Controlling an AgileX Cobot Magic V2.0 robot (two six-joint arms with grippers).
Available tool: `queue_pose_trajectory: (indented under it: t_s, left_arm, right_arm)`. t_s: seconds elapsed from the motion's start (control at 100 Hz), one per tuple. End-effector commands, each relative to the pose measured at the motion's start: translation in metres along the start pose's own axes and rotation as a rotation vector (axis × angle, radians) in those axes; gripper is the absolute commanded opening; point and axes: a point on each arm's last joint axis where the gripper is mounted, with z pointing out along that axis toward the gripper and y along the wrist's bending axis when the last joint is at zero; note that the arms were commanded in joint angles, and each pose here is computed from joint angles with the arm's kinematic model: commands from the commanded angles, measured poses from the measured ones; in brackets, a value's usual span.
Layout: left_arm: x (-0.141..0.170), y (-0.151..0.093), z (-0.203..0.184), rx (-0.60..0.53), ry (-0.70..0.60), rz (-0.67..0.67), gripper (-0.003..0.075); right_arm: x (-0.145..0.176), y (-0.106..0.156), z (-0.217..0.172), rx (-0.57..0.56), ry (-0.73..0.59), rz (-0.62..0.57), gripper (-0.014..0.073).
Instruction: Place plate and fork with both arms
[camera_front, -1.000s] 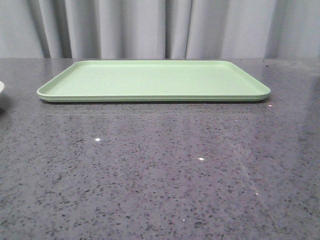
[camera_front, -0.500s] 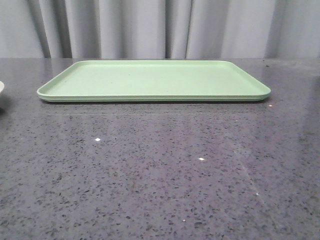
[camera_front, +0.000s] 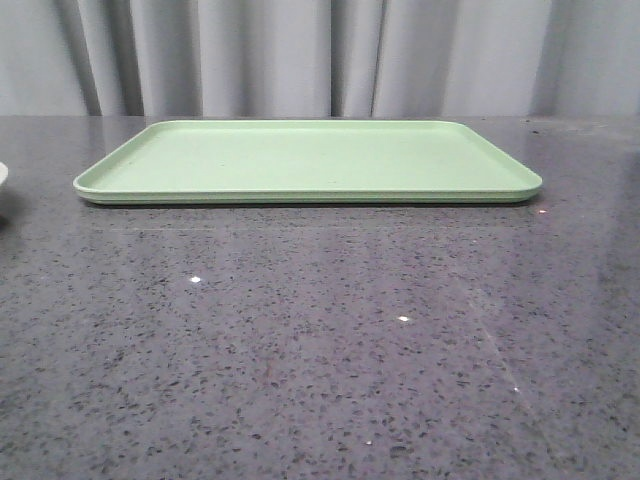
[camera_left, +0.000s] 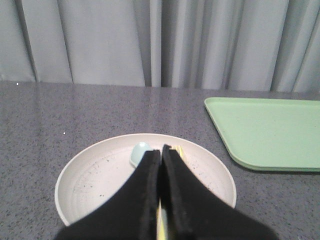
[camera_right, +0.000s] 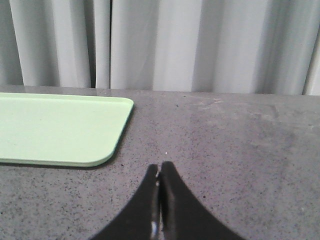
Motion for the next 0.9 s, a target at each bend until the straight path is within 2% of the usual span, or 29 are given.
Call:
queue_pose_trajectory:
  t_s: [0.0, 0.19, 0.49, 0.89]
  left_arm:
    - [-0.029, -0.004, 0.000, 0.000, 0.037, -0.024, -0.0020]
    - [-0.068, -0.009, 0.007, -0.022, 0.221, -0.025, -0.0020]
    - [-0.102, -0.018, 0.020, -0.002, 0.443, -0.079, -0.0020]
    - [-0.103, -0.020, 0.019, 0.006, 0.489, -0.090, -0.0020]
  right_arm:
    - [-0.034, 0.002, -0.003, 0.000, -0.044, -0.003, -0.0068]
    - [-0.077, 0.004, 0.002, 0.003, 0.067, -0.002, -0.0068]
    - [-0.110, 0.006, 0.024, 0.011, 0.411, 0.005, -0.0068]
    - [-0.115, 0.008, 0.031, 0.001, 0.429, 0.021, -0.0067]
